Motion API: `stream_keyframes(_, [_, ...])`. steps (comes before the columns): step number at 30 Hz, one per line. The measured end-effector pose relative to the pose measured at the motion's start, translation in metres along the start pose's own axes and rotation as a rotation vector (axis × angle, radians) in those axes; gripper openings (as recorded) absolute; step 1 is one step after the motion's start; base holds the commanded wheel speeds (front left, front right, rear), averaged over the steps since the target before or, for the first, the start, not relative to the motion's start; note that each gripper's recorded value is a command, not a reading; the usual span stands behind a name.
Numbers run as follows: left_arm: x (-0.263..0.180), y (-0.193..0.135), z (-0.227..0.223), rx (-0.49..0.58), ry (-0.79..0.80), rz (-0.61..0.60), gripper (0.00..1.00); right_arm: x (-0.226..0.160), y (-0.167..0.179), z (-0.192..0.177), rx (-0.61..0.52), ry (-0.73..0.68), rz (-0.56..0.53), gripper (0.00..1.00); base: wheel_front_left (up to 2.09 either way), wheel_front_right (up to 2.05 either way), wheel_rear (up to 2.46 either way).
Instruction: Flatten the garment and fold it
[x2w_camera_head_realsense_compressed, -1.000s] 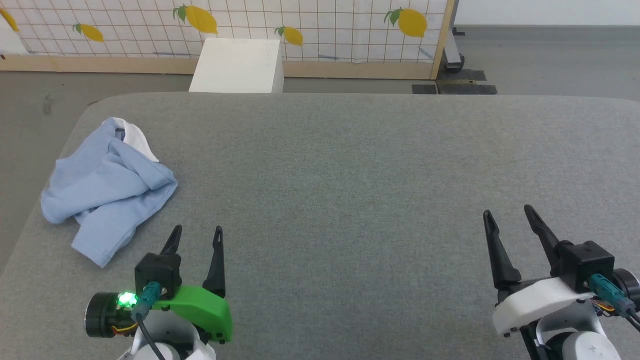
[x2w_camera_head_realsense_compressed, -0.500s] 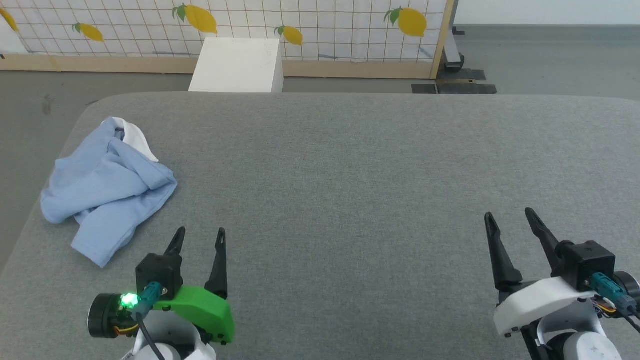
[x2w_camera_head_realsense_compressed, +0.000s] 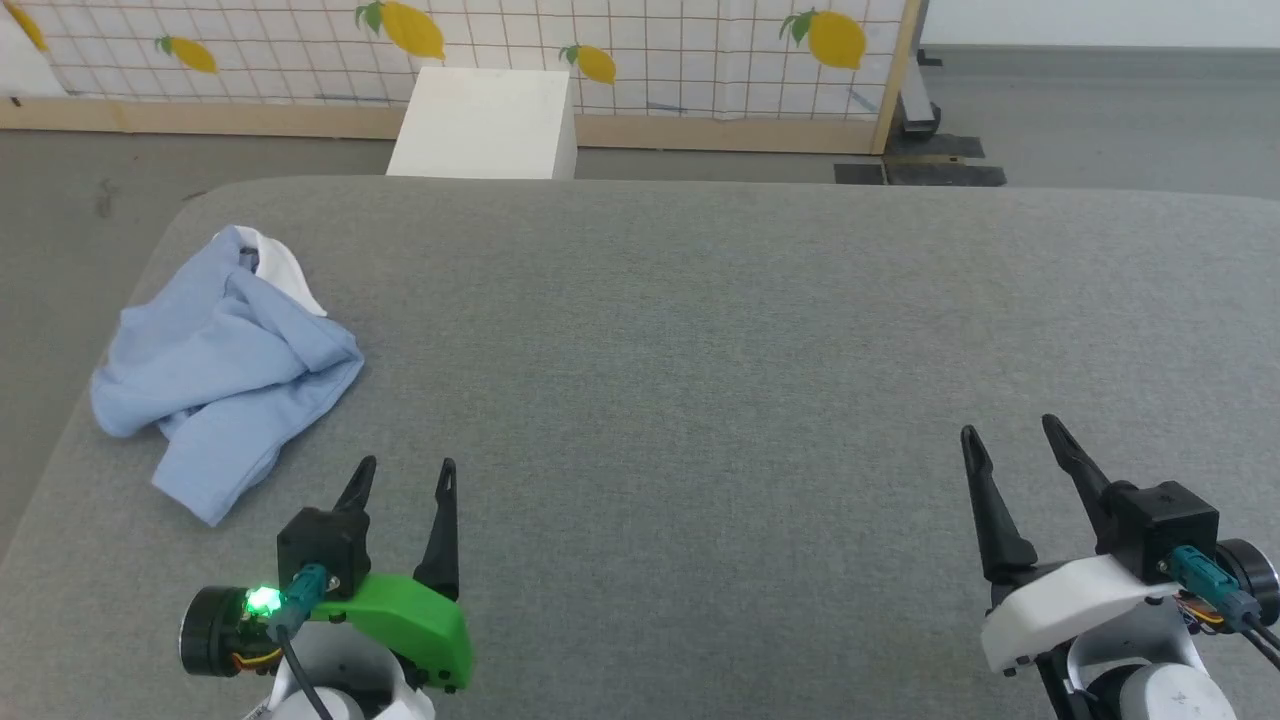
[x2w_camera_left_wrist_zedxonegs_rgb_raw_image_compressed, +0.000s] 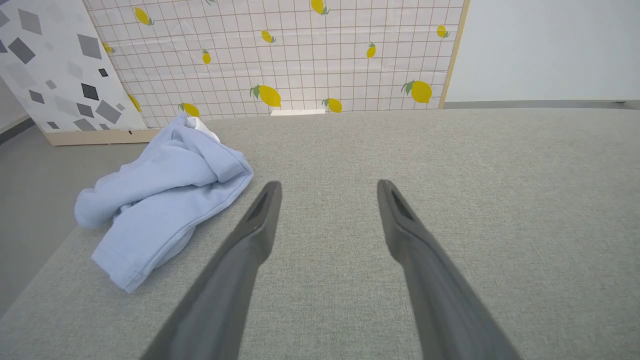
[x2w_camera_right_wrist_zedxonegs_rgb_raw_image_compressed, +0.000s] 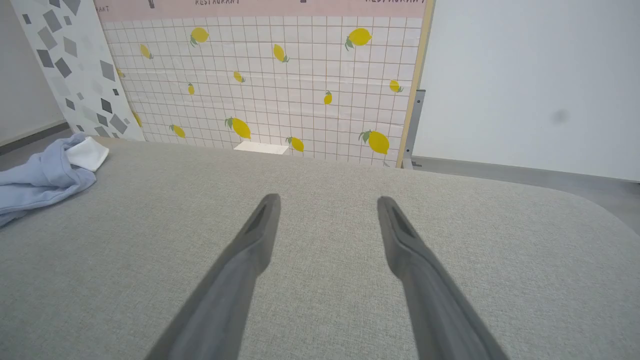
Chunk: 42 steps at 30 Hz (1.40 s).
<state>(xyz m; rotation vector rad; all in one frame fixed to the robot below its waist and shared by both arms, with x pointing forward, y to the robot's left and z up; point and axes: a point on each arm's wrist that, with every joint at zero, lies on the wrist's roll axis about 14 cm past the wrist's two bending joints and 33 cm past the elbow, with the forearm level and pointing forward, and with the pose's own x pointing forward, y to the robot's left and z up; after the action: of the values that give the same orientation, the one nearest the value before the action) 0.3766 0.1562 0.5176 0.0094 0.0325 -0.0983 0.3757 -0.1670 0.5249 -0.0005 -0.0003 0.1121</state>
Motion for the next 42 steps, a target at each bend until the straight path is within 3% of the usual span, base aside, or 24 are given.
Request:
stream_keyframes(13, [-0.018, 0.033, -0.002, 0.021, 0.007, 0.098, 1.00, 0.017, 0.030, 0.003, 0.024, -0.011, 0.093, 1.00, 0.00, 0.00, 0.00])
stream_keyframes(29, [-0.067, 0.085, 0.002, 0.061, -0.007, 0.284, 1.00, 0.032, 0.105, 0.000, 0.068, 0.011, 0.313, 1.00, 0.00, 0.00, 0.00])
stream_keyframes(42, [-0.100, 0.109, 0.005, 0.069, -0.018, 0.384, 1.00, 0.031, 0.150, 0.001, 0.081, 0.018, 0.443, 1.00, 0.00, 0.00, 0.00])
